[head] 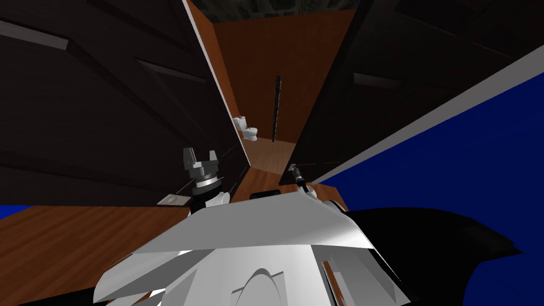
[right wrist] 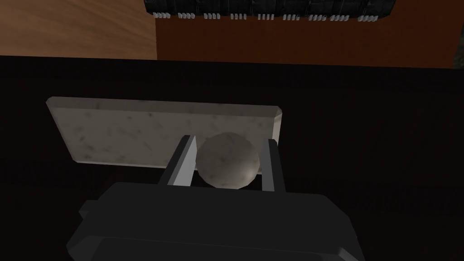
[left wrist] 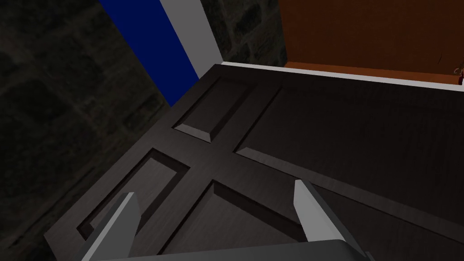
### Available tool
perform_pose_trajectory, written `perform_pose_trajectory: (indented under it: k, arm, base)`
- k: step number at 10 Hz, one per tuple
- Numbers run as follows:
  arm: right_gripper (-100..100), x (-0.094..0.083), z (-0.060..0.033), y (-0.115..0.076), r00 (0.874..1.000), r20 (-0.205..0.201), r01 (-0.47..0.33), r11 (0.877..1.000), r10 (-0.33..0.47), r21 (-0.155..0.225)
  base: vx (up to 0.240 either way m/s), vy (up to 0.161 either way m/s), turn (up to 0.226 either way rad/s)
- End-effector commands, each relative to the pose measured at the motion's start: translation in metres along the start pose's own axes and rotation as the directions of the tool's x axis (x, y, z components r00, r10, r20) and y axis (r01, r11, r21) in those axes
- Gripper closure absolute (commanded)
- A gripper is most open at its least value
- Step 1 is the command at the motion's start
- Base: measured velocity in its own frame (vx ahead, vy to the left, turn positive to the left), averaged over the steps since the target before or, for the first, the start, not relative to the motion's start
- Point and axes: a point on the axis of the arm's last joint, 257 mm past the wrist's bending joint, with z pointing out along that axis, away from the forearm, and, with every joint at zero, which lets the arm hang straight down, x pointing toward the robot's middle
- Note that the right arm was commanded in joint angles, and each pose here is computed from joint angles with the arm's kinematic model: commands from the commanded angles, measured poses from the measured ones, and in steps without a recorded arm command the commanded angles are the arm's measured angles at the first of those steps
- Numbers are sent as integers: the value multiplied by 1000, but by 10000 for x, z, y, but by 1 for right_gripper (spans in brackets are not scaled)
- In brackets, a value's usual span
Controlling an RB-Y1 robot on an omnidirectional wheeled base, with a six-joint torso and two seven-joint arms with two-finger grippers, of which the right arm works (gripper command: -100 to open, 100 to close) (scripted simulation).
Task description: Pull the door open
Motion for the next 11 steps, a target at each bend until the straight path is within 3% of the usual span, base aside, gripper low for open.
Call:
perform_pose_trajectory:
  k: [1, 3, 4, 5, 6, 8, 11]
  arm:
    - [100, -7, -43, 21, 1000, -23, 1, 1000, -1, -4]
    - [100, 27, -43, 17, 1000, -30, -1, 1000, 1, -2]
    - [100, 33, -164, -6, 998, -57, 0, 1000, 0, 1]
    - [100, 29, -225, -1, 997, -73, 1, 1000, -1, -1]
    - [100, 29, -225, -1, 997, -73, 1, 1000, -1, -1]
    - [100, 25, -399, 10, 993, -118, 2, 1000, -2, -4]
    - [100, 28, -536, 18, 988, -153, 0, 1000, -1, -4]
  base:
    - [-235, -53, 76]
    - [-169, -30, 35]
    - [-137, -25, 122]
    - [-231, -104, 142]
    - [-171, -80, 57]
    - [-181, -68, 119]
    - [-172, -63, 68]
